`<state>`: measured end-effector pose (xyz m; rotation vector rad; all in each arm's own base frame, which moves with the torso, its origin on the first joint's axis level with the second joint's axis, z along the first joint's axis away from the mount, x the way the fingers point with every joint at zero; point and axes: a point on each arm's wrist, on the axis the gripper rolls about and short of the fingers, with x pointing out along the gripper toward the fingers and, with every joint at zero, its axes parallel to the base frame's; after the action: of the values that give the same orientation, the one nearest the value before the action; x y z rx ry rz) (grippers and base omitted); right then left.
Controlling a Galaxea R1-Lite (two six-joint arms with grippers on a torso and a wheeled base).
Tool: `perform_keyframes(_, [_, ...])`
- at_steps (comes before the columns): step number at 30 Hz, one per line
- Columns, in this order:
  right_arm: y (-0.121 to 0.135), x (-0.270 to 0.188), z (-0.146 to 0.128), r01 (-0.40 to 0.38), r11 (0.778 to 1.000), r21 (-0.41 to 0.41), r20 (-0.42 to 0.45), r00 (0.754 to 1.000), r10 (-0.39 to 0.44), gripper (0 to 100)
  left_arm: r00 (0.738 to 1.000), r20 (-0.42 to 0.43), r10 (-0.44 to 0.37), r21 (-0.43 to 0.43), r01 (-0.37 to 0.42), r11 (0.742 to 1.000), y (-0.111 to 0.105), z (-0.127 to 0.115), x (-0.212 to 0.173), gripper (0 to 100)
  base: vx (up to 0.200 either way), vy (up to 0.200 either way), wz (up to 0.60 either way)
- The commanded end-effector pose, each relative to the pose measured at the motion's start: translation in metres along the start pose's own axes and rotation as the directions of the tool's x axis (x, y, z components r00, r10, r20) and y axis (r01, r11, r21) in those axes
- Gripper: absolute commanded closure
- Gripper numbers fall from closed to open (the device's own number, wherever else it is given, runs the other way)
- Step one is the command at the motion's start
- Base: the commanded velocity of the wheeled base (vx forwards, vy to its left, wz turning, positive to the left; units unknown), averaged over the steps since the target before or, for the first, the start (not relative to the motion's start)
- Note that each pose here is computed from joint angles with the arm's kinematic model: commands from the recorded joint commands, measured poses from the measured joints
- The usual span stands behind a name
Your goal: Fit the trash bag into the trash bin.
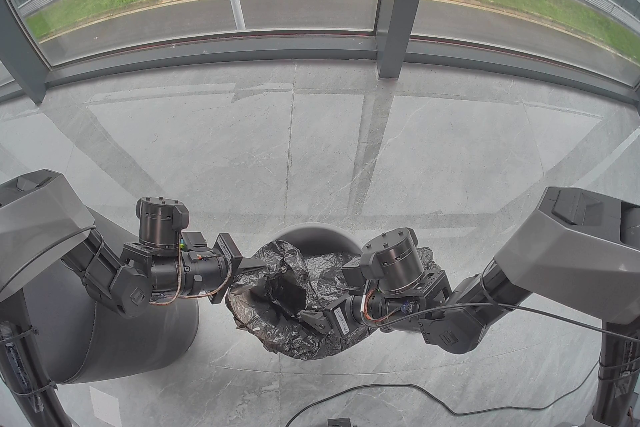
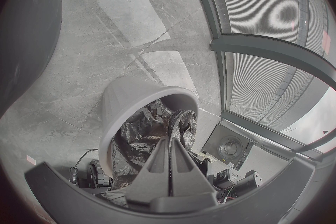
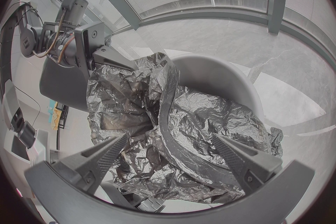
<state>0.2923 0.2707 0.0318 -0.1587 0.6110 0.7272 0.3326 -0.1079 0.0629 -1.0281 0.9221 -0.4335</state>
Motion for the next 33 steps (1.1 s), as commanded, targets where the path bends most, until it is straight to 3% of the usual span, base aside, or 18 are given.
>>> perform_keyframes(1, [0.000,0.005,-0.004,0.001,1.000,0.001,-0.014,1.000,-0.001,0,1.000,0.000,0.000,-0.001,0.000,1.000,0.000,0.000,0.000,100,0.000,0.000,0.00])
perform_keyframes(2, [0.000,0.004,-0.004,0.002,1.000,0.003,-0.012,1.000,-0.002,100,1.000,0.001,-0.001,0.000,0.001,1.000,0.000,0.000,0.000,100,0.000,0.000,0.00])
perform_keyframes(18, [-0.006,0.002,0.004,0.013,1.000,0.009,0.015,1.000,-0.013,100,1.000,-0.002,0.003,-0.003,-0.003,1.000,0.001,-0.001,-0.001,100,0.000,0.000,0.00])
perform_keyframes(30, [-0.040,-0.012,0.045,0.080,0.996,0.045,0.148,0.985,-0.086,100,1.000,0.009,0.014,-0.009,-0.014,1.000,0.005,0.000,-0.006,100,0.000,0.000,0.00])
perform_keyframes(33, [-0.043,-0.011,0.049,0.109,0.993,0.034,0.147,0.983,-0.113,100,1.000,0.009,0.014,-0.009,-0.014,1.000,0.005,0.000,-0.006,100,0.000,0.000,0.00])
